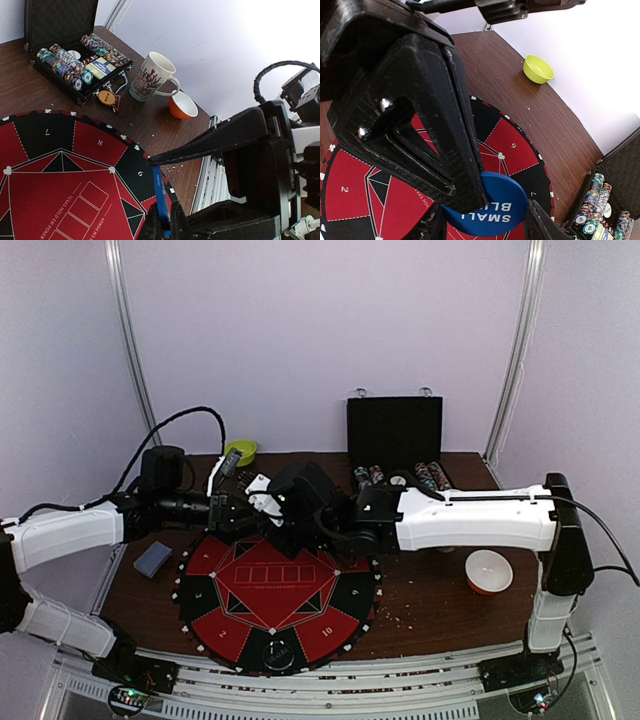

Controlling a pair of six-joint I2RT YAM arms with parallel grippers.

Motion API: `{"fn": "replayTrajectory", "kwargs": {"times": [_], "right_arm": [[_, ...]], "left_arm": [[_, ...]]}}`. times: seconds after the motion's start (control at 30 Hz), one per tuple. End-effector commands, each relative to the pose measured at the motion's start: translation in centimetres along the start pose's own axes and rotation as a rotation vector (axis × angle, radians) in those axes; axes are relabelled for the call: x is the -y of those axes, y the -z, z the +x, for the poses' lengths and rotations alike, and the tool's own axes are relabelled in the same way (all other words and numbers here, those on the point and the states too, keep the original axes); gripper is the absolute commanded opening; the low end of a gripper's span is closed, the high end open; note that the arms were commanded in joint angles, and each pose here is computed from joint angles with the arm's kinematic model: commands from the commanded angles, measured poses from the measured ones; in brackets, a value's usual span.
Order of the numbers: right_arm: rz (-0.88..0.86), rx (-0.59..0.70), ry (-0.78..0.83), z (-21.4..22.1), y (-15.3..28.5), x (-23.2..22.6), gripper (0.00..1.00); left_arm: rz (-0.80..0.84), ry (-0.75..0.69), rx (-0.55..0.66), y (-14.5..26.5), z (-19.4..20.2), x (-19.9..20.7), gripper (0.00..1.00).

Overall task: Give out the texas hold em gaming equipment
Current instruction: Pass from the right arm to the left, then place the small blind button at position 3.

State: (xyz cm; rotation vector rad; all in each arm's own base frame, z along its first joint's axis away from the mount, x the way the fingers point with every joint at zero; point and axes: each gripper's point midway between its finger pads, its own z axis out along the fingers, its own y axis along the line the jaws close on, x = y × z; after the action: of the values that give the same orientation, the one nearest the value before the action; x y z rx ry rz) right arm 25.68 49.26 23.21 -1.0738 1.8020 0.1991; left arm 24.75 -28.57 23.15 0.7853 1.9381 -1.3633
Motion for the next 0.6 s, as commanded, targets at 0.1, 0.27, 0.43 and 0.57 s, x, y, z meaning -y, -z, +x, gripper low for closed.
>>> {"fn": "replayTrajectory", "kwargs": {"times": [0.1,0.27,0.43,0.57], "right_arm": [[0.017,0.035,-0.027,-0.7,0.8,0.5,0.56],[0.014,0.063,-0.070,-0.4,2.5,1.3,1.00],[-0.012,0.071,-0.109,1.4,5.4,2.1,1.00],[-0.024,0.057,-0.133,3.6,6.8,2.4,1.00]], "left_arm": [[-0.075,0.070,-0.021,0.0,0.6,-1.3,0.00],[-0.269,0.228,-0.048,1.6,2.6,-3.8,0.00],[-0.519,0.483,-0.033,6.3,7.5,-6.9,0.00],[-0.623,0.738,-0.007,10.2,13.3,-8.5,0.00]]}}
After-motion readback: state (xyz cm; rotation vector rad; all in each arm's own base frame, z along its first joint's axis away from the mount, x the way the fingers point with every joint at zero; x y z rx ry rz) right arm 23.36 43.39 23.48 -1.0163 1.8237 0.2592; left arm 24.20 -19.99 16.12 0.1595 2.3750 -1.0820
